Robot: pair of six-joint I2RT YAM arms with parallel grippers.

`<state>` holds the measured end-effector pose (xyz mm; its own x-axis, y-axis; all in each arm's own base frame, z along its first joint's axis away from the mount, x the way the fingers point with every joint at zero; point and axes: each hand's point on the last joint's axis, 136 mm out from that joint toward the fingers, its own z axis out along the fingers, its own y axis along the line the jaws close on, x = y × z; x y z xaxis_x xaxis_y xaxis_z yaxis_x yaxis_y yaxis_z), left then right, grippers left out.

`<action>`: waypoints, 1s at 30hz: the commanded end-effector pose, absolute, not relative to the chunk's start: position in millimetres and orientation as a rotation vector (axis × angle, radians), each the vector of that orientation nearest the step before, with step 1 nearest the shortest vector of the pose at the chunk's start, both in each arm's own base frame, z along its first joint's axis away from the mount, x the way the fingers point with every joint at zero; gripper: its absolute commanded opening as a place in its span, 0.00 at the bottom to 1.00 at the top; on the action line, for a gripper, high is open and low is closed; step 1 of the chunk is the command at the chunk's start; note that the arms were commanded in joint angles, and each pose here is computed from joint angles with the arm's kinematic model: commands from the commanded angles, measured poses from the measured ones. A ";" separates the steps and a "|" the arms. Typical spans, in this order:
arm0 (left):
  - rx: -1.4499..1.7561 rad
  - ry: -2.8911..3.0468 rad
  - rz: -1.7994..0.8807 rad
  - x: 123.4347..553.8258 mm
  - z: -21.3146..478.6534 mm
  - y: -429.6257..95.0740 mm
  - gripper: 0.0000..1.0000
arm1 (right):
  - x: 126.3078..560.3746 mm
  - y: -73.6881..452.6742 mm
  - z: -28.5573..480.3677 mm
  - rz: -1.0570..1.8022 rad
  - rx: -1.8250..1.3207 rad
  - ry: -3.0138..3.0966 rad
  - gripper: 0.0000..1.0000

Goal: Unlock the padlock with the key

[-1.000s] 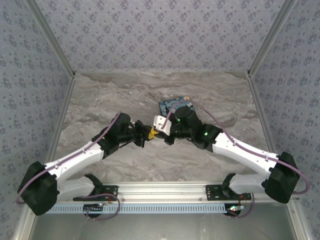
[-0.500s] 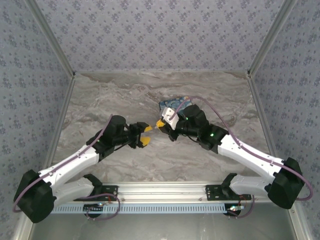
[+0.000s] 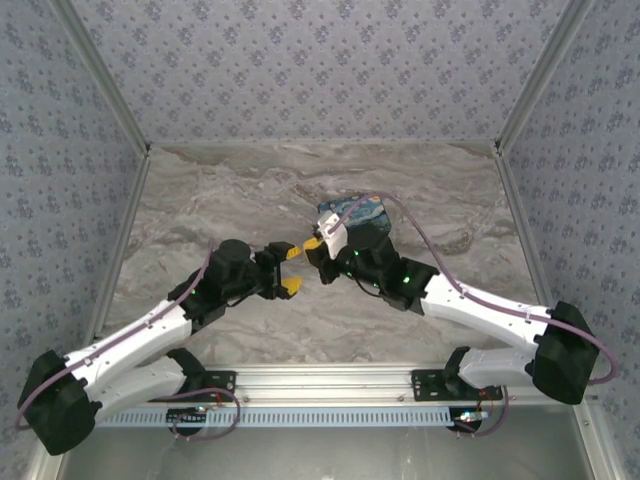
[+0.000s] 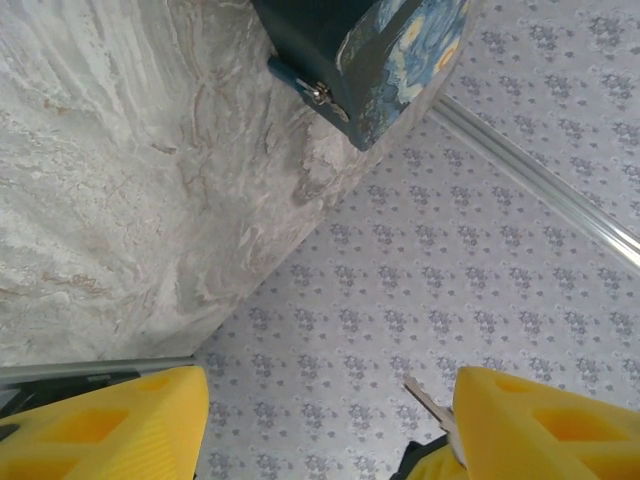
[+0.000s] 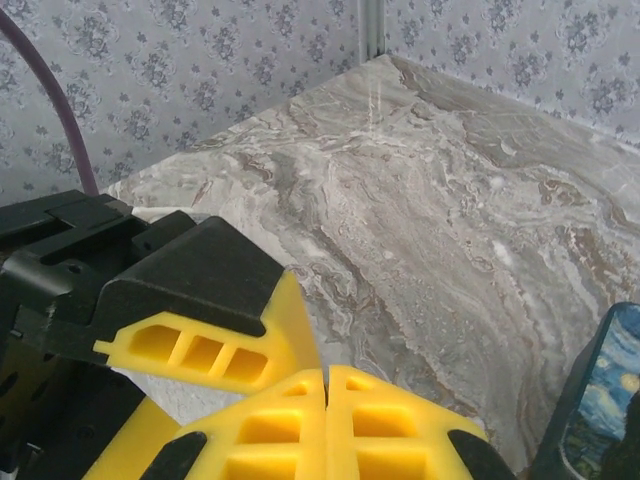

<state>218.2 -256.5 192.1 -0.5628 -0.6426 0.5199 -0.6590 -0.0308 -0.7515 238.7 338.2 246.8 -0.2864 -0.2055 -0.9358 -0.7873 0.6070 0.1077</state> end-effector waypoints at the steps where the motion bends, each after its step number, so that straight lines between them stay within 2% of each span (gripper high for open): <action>1: 1.634 -1.926 1.714 223.8 202.2 -255.3 0.64 | 240.3 340.7 244.6 0.727 -0.688 1.841 0.00; 17: 1.606 -1.899 1.749 227.4 211.6 -262.9 0.61 | 214.0 370.7 239.8 0.850 -0.670 1.828 0.00; 30: 1.630 -1.898 1.746 226.8 204.2 -258.8 0.41 | 199.9 356.6 229.1 0.888 -0.646 1.890 0.00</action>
